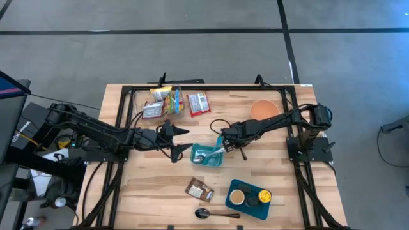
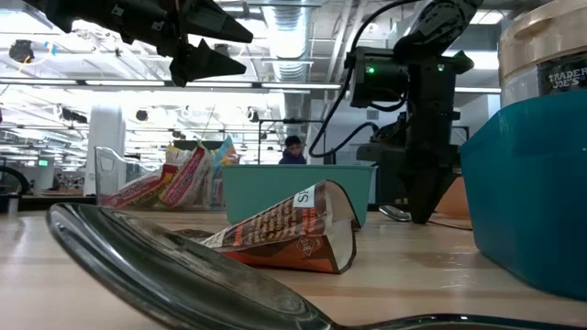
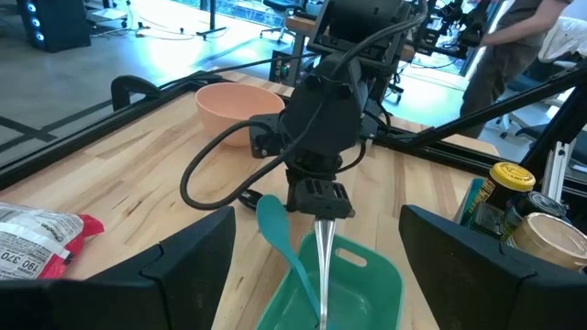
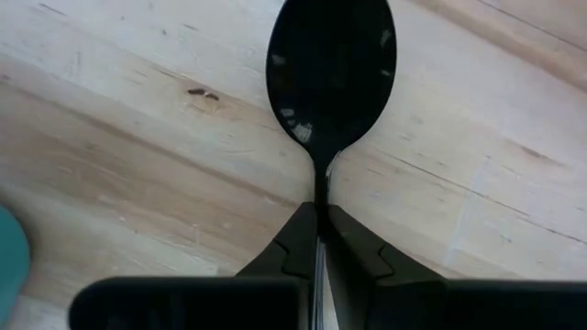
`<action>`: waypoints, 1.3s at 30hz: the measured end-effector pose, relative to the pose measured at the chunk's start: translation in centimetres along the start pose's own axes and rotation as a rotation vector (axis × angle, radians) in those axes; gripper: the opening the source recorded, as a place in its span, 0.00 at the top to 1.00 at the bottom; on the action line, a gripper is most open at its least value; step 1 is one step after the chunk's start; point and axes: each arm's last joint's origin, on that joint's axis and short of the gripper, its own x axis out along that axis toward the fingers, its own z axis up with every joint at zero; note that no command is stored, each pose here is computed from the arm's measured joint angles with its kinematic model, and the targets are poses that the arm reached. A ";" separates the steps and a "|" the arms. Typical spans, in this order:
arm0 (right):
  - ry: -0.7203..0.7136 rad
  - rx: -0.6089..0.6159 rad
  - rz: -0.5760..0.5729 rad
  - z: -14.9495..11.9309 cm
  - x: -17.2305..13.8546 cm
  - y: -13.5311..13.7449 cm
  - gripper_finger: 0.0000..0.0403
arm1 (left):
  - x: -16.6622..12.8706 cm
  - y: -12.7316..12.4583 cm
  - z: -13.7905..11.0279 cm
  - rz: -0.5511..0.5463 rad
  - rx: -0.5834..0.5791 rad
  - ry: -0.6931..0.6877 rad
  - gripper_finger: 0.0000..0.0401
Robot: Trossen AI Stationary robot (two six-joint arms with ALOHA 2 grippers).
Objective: Pick & Place Food Item
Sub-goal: Put the top black tablespoon into the green bin
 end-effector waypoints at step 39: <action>-0.030 -0.110 0.035 -0.2 -4.2 -0.9 1.00 | 0.0 0.0 0.0 0.000 0.000 0.000 0.25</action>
